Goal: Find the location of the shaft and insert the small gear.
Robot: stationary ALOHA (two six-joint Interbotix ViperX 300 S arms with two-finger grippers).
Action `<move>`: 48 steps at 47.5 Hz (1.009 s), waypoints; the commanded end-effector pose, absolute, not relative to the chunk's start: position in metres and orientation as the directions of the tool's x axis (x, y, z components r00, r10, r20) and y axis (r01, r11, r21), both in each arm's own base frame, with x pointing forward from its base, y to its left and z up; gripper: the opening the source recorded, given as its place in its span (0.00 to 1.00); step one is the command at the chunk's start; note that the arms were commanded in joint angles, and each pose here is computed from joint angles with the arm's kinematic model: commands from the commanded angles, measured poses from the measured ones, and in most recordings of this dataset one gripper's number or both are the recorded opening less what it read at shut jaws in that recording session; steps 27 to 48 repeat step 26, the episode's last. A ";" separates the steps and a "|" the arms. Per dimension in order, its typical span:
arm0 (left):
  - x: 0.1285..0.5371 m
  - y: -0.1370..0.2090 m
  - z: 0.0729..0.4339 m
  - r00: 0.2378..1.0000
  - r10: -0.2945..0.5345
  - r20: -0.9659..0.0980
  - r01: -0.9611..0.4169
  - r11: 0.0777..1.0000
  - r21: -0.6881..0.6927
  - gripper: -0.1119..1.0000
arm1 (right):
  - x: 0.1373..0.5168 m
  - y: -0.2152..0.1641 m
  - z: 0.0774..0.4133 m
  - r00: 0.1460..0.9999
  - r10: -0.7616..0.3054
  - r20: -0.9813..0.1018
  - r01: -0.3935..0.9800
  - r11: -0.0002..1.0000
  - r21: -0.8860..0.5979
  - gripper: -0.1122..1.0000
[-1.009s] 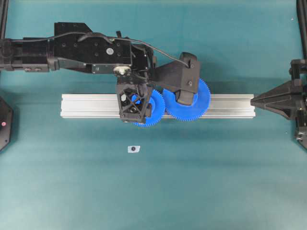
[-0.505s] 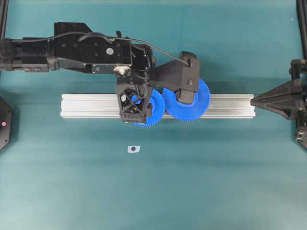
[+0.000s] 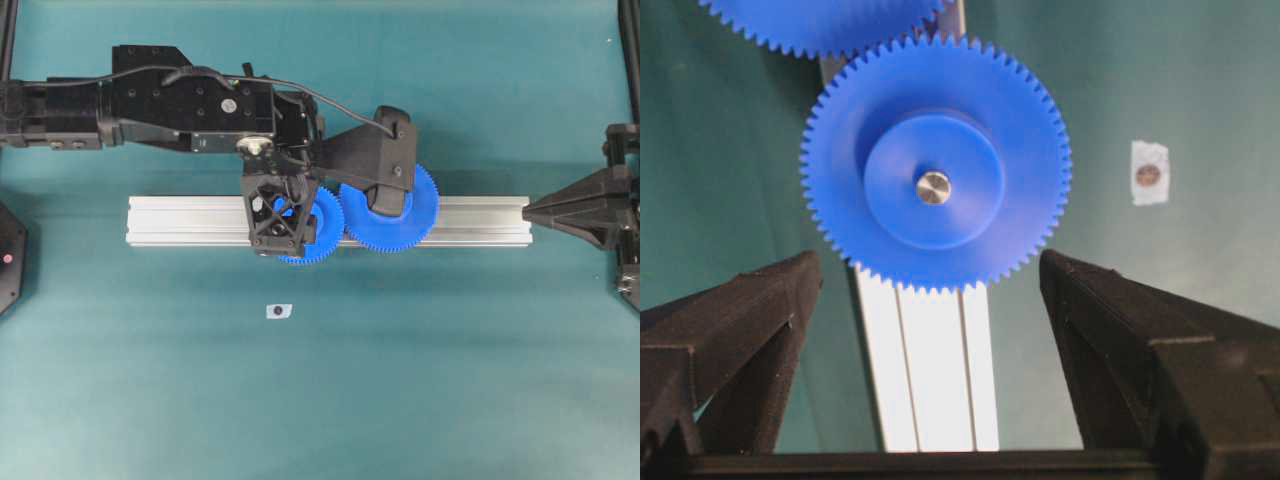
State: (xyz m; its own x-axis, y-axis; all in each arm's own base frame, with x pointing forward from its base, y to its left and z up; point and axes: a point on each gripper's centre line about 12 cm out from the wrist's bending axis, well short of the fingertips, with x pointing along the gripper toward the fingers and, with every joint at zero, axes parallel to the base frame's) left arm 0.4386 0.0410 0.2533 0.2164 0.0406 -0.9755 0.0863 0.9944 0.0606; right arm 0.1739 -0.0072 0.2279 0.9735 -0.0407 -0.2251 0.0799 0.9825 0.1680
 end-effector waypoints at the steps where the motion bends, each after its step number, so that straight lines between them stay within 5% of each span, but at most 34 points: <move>1: 0.437 0.040 0.281 0.284 0.050 -0.957 0.084 0.994 0.077 0.86 | 0.176 -0.008 0.231 0.975 -0.044 -0.216 0.083 0.981 0.174 0.12; 48: 0.438 0.033 0.293 0.316 0.048 -0.948 0.095 0.992 0.082 0.86 | 0.176 -0.008 0.231 0.975 -0.044 -0.216 0.083 0.981 0.176 0.12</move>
